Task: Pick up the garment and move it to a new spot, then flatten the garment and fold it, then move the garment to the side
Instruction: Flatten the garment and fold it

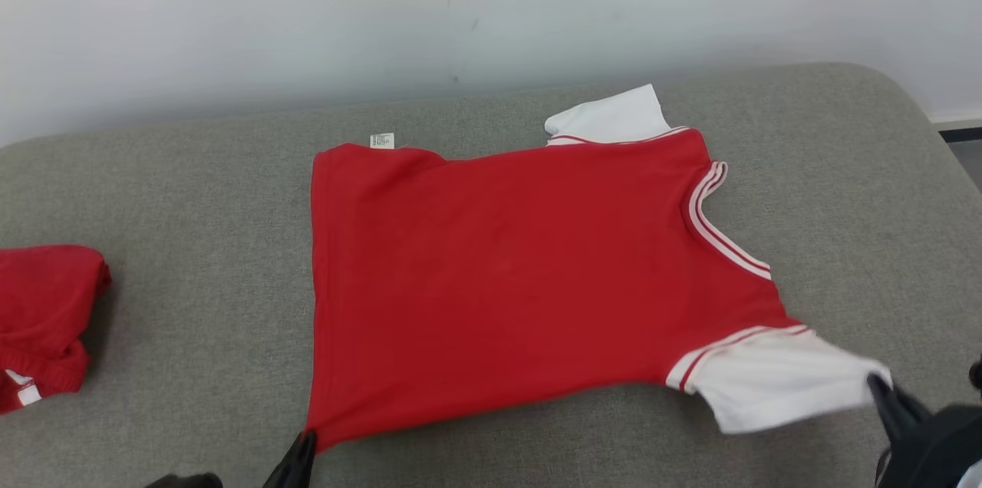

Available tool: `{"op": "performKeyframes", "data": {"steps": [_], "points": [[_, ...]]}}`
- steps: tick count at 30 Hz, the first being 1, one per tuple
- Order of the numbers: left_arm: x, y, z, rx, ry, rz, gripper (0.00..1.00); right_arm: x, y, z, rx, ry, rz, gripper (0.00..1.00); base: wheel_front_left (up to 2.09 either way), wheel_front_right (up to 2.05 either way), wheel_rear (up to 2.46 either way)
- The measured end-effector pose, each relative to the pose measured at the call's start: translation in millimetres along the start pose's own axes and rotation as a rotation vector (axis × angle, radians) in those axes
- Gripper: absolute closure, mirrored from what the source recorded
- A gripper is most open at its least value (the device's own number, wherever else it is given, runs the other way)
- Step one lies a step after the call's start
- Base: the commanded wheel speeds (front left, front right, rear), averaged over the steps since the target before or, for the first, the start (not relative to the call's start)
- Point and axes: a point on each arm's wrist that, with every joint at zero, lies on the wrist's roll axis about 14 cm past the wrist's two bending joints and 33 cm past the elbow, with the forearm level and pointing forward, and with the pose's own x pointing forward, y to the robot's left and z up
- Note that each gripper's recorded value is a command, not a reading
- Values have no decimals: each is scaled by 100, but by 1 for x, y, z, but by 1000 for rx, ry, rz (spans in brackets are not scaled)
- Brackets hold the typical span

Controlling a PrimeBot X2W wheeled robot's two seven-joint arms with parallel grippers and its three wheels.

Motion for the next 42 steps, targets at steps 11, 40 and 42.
{"op": "performKeyframes", "data": {"steps": [11, 40, 42], "points": [[-23, 12, -28, 12, 104, 78, 100, -33, -10, -69, 73, 294, -5, 100, 0, 0, 0], [-19, 9, -30, 113, 250, 53, 100, -17, 4, -10, 15, 65, 74, 100, 0, 0, 0], [-10, 10, -25, 122, 230, 53, 100, -6, 10, -1, -5, 36, 94, 100, 0, 0, 0]]}}
